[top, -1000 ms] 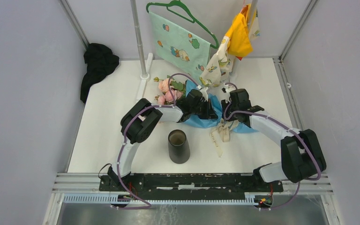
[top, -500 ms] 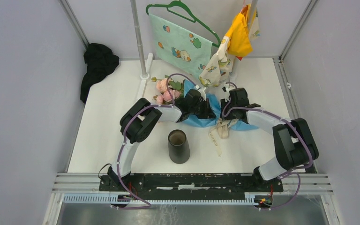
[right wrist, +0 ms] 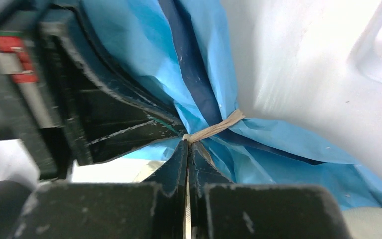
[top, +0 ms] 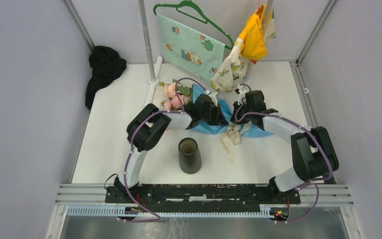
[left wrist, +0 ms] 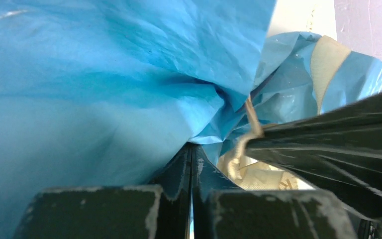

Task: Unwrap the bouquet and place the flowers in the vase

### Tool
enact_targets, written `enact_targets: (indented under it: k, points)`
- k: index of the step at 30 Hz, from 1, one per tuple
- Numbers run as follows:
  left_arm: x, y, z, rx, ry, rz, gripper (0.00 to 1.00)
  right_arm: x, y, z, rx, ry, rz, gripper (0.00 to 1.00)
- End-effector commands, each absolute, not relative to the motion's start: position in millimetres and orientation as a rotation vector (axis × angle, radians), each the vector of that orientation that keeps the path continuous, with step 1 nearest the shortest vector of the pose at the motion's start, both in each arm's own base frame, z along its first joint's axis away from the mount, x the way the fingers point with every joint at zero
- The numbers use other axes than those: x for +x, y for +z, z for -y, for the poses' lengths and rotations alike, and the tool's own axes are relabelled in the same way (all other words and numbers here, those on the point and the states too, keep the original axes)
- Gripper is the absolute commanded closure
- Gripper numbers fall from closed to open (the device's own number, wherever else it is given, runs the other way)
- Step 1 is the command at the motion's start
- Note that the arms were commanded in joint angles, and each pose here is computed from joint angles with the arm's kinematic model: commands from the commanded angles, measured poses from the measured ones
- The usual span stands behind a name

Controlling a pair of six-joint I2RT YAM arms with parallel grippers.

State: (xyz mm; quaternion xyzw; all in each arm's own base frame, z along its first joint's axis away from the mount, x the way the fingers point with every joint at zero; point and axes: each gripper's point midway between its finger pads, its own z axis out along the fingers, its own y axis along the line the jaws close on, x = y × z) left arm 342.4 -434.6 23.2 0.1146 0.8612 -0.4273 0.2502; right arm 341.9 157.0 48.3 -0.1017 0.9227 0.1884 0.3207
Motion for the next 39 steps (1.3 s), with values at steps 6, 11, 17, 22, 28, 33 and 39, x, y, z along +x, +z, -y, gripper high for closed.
enact_targets:
  k: [6, 11, 17, 22, 28, 33, 39]
  points:
    - [336.7, -16.8, 413.9, 0.265, -1.042, -2.474, 0.98, 348.4, 153.9, -173.5, -0.318, 0.603, -2.130, 1.00]
    - [337.8, -17.1, 413.6, 0.262, -1.040, -2.473, 0.98, 344.1, 182.2, -174.0, -0.336, 0.613, -2.072, 1.00]
    - [337.4, -18.9, 413.1, 0.264, -1.037, -2.476, 0.98, 338.0, 220.0, -171.0, -0.343, 0.609, -1.999, 1.00]
    - [337.5, -18.2, 414.1, 0.266, -1.043, -2.475, 0.98, 333.8, 267.5, -166.5, -0.354, 0.585, -1.906, 0.97]
    - [337.9, -17.5, 414.3, 0.265, -1.045, -2.474, 0.98, 320.5, 276.3, -165.3, -0.369, 0.601, -1.894, 0.96]
    - [337.0, -19.7, 415.3, 0.265, -1.050, -2.478, 0.98, 312.0, 282.3, -158.9, -0.366, 0.577, -1.868, 0.96]
    - [336.4, -21.2, 414.9, 0.263, -1.050, -2.481, 0.98, 307.5, 344.8, -145.5, -0.341, 0.507, -1.742, 0.96]
